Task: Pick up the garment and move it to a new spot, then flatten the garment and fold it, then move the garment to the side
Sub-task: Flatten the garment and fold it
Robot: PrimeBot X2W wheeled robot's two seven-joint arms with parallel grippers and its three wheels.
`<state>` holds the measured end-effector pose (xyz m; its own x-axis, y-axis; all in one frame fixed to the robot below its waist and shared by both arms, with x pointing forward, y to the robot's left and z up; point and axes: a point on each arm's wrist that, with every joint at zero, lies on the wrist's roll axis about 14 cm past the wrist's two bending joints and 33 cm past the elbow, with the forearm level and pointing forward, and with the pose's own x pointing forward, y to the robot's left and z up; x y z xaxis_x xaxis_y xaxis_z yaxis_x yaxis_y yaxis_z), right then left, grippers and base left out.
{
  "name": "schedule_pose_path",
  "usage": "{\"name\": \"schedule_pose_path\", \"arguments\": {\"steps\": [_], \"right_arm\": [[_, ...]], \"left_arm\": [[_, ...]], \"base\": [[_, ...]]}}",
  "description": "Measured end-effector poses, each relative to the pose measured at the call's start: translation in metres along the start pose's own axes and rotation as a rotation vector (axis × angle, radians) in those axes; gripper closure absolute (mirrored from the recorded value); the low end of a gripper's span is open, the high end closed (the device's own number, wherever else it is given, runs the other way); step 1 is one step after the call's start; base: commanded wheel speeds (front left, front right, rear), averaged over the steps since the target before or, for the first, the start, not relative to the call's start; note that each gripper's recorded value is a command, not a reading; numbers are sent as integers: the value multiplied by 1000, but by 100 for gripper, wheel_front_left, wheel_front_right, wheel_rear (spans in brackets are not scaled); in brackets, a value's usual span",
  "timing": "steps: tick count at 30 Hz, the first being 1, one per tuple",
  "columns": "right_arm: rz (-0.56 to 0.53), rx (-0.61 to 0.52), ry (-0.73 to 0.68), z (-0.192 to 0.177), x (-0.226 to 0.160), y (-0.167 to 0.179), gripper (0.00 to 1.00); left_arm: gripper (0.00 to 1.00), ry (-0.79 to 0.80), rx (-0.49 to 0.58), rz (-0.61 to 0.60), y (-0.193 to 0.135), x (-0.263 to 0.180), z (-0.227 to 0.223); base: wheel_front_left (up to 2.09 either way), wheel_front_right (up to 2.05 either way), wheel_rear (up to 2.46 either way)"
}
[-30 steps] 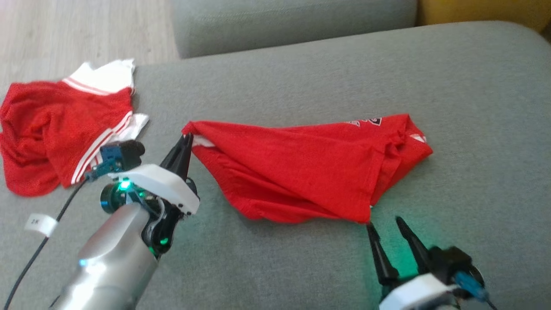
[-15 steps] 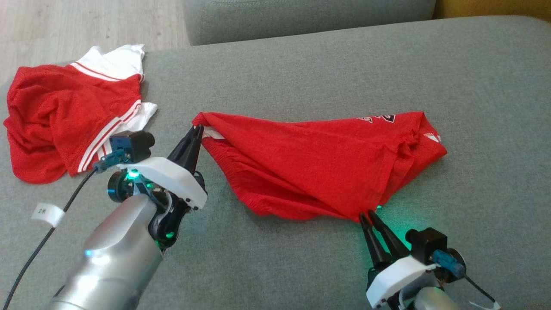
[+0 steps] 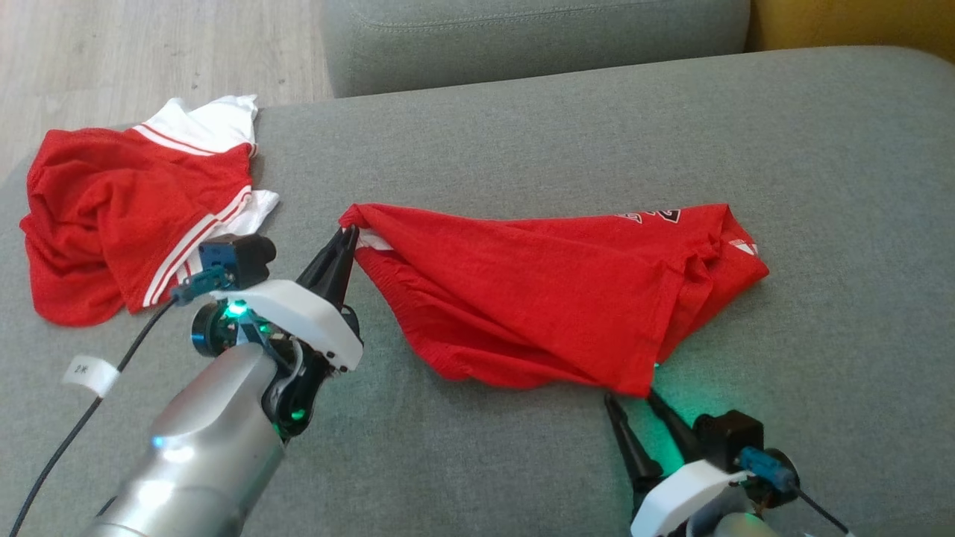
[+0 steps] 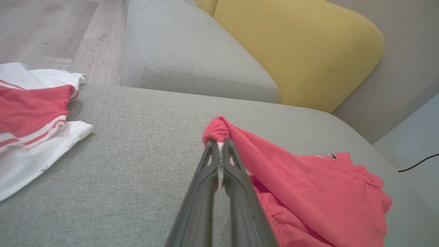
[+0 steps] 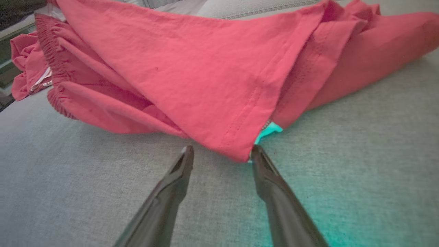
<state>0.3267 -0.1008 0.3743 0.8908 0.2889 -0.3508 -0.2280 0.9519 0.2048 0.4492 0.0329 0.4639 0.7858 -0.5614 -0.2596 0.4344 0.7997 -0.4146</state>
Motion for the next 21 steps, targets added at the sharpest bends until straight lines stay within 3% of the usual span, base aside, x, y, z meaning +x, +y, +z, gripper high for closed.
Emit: {"name": "schedule_pose_path", "arguments": {"steps": [1, 2, 6, 9, 15, 21], "right_arm": [[3, -2, -2, 1, 0, 1, 87], [4, -3, -10, 3, 1, 1, 100], [4, -10, -78, 24, 1, 1, 100], [-24, -4, -192, 60, 0, -7, 100], [-139, 13, -540, 166, -31, -46, 100], [-206, -155, -820, 279, -62, -83, 100]], "left_arm": [[100, 0, 1, 0, 0, 0, 0], [100, 1, 3, -1, 0, -1, 0], [100, -18, 25, -10, -4, -3, 3], [100, -60, 44, -20, -8, -5, 12], [100, -150, 143, -133, -42, -10, 38], [100, -301, 306, -328, -98, -13, 105]], "base": [[0, 0, 0], [0, 0, 0], [0, 0, 0], [0, 0, 0], [0, 0, 0], [0, 0, 0]]}}
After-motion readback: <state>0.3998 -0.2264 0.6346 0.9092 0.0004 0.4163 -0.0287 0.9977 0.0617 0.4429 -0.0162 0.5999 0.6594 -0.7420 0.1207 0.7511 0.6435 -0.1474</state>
